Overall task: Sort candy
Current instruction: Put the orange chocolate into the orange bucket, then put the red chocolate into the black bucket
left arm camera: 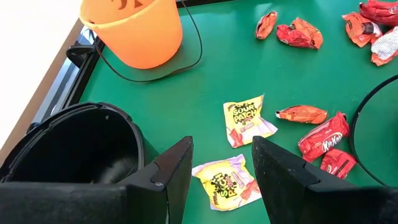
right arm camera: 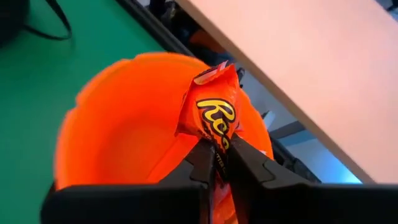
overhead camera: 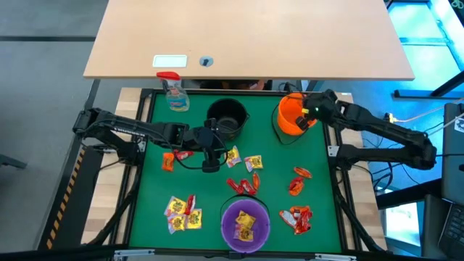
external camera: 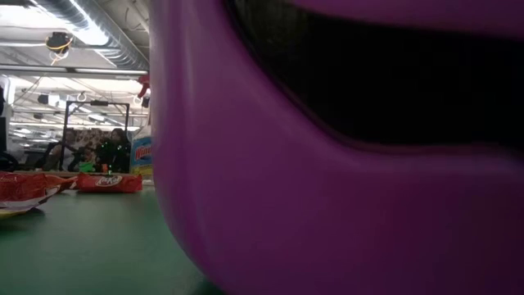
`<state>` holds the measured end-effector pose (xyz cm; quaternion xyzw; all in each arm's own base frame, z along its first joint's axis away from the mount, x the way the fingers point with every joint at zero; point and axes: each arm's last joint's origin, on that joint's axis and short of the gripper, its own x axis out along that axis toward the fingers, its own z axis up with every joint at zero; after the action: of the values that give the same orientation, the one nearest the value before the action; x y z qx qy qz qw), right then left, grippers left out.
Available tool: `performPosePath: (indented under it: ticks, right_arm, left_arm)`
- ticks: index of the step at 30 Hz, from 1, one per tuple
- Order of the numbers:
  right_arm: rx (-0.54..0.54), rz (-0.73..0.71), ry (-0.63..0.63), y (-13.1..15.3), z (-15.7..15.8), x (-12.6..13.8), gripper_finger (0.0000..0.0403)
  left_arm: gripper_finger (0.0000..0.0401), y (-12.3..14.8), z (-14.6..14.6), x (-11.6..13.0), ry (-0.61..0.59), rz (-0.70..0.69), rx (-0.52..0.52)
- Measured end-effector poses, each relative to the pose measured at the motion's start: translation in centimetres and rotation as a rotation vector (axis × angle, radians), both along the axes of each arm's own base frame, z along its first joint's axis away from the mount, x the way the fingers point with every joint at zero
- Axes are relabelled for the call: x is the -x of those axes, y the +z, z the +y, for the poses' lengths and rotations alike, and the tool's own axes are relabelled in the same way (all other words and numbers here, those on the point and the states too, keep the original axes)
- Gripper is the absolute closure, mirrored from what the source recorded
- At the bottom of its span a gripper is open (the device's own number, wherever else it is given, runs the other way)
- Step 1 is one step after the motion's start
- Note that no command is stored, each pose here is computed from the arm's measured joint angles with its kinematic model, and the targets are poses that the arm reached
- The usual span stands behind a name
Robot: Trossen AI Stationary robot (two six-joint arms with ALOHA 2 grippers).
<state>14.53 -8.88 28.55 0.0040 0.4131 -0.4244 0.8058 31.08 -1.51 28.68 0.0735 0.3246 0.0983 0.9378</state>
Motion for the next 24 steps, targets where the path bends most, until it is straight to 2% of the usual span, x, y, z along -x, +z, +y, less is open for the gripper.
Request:
performPosePath:
  ticks: [3, 10, 12, 15, 21, 24]
  right_arm:
    - [-0.031, 0.002, 0.014, -0.3, -0.5, 0.2, 0.0349]
    - [-0.034, -0.007, 0.016, -0.2, -0.6, 0.3, 0.026]
    - [-0.065, -0.015, 0.042, -0.2, -0.4, 0.5, 0.024]
    - [-0.178, -0.084, 0.157, 0.4, 0.3, 0.7, 0.0225]
    - [-0.523, -0.26, 0.398, 1.1, 3.2, 2.2, 0.0236]
    - [-0.583, -0.268, 0.463, 1.4, 4.9, 3.1, 0.0244]
  left_arm:
    - [0.0244, 0.0, -0.2, 0.0, -0.006, 0.0, 0.0]
    - [0.0244, 0.0, -0.3, 0.0, -0.008, 0.0, 0.0]
    - [0.0244, 0.0, -0.3, 0.0, -0.008, 0.0, 0.0]
    - [0.0244, 0.0, -0.3, 0.0, -0.008, 0.0, 0.0]
    - [0.0244, 0.0, -0.3, 0.0, -0.007, 0.0, 0.001]
    - [0.0244, 0.0, -0.3, 0.0, -0.006, -0.001, 0.002]
